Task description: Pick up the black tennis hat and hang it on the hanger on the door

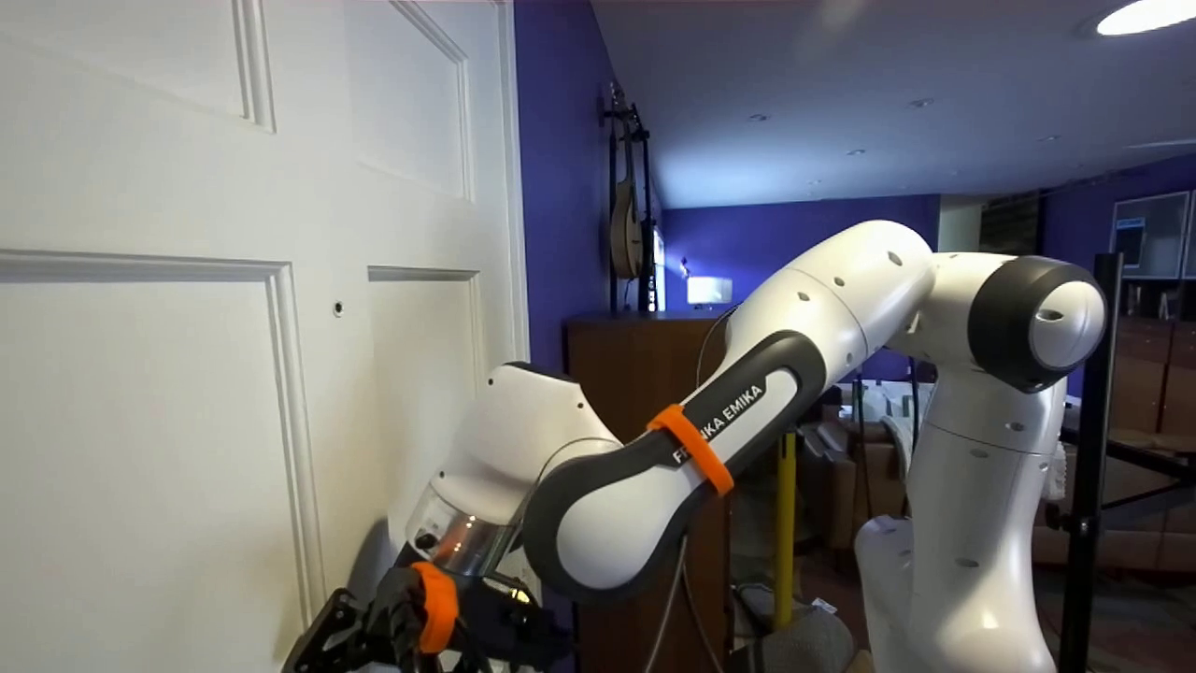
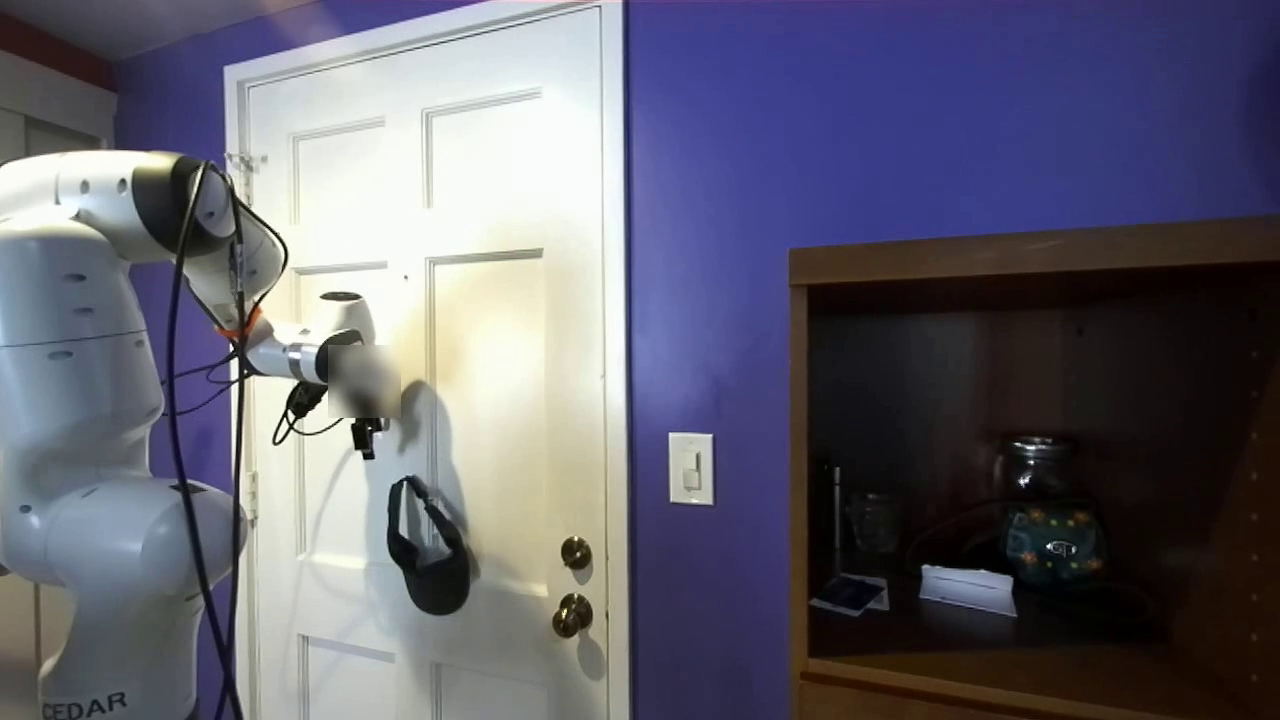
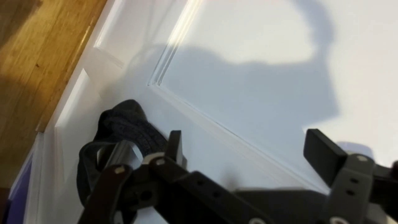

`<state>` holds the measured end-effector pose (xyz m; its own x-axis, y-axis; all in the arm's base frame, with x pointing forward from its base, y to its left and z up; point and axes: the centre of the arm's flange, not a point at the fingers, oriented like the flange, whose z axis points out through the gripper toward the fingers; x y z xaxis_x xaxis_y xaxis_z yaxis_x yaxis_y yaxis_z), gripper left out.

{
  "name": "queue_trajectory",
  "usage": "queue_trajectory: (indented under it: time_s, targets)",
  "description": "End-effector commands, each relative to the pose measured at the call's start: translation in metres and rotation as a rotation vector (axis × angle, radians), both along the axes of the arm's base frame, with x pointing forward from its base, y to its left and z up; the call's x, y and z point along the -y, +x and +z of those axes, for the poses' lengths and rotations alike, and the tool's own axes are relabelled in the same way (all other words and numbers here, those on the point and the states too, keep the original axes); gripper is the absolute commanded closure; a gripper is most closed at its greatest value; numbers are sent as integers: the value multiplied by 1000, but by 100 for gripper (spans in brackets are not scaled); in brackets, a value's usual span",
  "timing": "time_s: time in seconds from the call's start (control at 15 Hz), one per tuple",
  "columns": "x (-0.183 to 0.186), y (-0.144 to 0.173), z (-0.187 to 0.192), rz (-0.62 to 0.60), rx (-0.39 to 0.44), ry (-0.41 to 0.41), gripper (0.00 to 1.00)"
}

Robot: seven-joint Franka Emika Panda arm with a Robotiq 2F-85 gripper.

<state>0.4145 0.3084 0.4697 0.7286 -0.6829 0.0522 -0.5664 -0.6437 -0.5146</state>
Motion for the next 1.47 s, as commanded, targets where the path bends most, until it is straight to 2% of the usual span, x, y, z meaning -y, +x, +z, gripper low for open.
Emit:
queue_trajectory:
  time_s: [0.0, 0.47, 0.73, 1.07, 1.4]
  targets:
    - [18, -15, 29, 111, -62, -35, 0]
    - [65, -35, 55, 243, -201, -236, 0]
    - [94, -41, 70, 311, -244, -341, 0]
    - [118, -48, 99, 360, -240, -461, 0]
    - [127, -57, 139, 350, -193, -555, 0]
